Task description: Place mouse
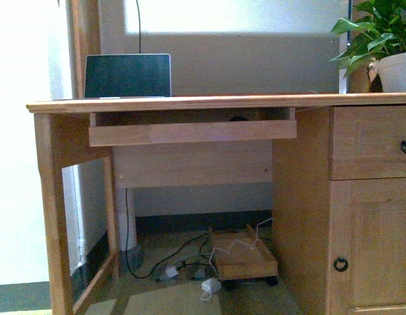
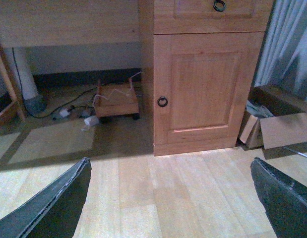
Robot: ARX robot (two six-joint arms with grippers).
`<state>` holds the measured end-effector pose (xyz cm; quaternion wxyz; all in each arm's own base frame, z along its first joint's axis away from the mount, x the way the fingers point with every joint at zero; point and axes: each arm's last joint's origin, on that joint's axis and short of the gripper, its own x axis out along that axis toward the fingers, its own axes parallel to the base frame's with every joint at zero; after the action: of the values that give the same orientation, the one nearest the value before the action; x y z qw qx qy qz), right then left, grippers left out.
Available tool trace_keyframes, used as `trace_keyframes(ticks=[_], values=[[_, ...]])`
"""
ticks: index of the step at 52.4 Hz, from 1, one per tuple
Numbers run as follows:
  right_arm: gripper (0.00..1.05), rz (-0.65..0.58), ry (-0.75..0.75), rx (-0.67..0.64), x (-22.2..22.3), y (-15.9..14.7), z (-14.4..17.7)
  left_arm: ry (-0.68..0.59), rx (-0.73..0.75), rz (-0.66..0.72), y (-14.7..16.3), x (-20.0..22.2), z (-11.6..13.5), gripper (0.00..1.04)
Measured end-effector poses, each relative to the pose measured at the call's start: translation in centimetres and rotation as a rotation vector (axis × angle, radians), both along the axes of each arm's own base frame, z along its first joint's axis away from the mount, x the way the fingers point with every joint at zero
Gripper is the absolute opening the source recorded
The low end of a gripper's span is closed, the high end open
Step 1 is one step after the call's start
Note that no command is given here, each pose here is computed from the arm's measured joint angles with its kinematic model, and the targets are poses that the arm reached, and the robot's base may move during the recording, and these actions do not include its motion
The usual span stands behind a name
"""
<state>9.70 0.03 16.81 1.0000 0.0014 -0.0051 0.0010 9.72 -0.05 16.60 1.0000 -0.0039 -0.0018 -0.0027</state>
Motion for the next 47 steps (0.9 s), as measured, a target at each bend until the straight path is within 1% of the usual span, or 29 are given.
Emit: trace_keyframes(ticks=[47], values=[[0.97, 0.001, 0.000, 0.000, 0.00, 0.00, 0.00, 0.000, 0.000, 0.001, 0.00, 0.00, 0.00, 0.97]])
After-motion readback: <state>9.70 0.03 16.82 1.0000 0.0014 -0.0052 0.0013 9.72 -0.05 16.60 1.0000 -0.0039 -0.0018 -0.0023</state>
